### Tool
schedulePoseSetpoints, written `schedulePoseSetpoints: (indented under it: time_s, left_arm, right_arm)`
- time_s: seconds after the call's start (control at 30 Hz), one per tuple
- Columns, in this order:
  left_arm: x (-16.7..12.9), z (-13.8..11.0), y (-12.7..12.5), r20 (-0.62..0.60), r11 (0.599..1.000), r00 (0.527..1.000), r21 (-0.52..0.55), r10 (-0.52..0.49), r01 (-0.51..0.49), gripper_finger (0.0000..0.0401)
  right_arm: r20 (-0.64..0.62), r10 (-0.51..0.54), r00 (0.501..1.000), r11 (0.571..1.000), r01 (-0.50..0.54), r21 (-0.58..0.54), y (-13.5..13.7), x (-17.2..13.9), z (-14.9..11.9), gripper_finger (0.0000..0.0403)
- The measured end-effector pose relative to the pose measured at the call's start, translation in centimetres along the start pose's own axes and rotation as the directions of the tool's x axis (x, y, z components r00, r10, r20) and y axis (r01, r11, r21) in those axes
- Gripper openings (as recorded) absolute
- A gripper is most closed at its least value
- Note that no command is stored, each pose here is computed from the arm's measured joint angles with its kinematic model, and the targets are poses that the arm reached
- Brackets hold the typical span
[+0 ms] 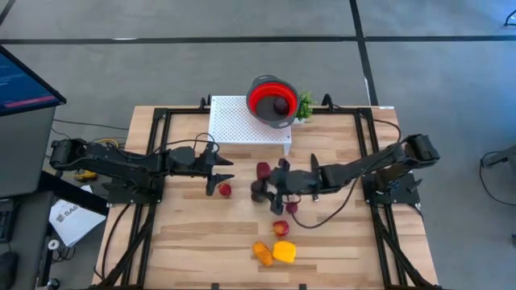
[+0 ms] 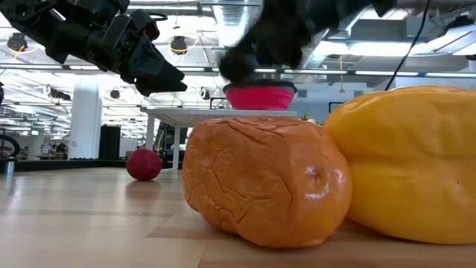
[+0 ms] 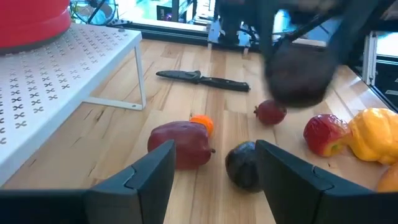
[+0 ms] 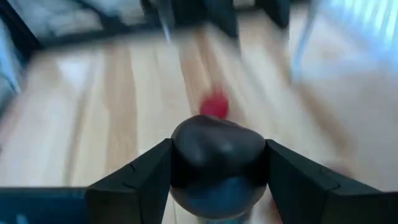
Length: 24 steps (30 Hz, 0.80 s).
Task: Pick & Place Fruit
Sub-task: Put the purple plum into the red strainer bowl
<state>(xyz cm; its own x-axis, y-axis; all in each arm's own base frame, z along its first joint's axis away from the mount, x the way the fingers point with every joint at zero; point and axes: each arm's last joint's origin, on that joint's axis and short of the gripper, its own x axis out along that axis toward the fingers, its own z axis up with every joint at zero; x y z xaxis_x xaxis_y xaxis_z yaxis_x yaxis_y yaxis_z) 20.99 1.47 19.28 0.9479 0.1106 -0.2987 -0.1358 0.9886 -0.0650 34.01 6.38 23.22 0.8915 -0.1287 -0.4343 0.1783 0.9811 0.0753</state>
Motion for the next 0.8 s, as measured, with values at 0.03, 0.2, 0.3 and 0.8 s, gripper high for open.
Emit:
schedulePoseSetpoints:
  time_s: [0.03,0.2,0.3,0.8]
  left_arm:
    - [0.0,0.0,0.0,0.002,1.0,1.0,0.001,0.0,0.0,0.0213]
    - [0.0,0.0,0.0,0.004,1.0,1.0,0.02,0.001,-0.001,0.0213]
    - [0.0,0.1,0.0,0.008,1.0,1.0,0.02,0.001,-0.001,0.0213]
    - [0.0,0.4,0.4,0.038,0.999,0.999,0.018,0.03,-0.031,0.0213]
  right_arm:
    - [0.062,0.0,0.998,1.0,0.001,-0.023,-0.1,-0.2,0.8,0.0224]
    - [0.313,-0.138,0.94,0.981,0.174,-0.091,-3.2,-1.8,5.0,0.0223]
    - [0.349,-0.276,0.895,0.954,0.298,-0.011,-7.3,-2.5,7.7,0.0224]
    - [-0.096,-0.538,0.838,0.842,0.539,-0.008,-25.3,1.6,10.8,0.0225]
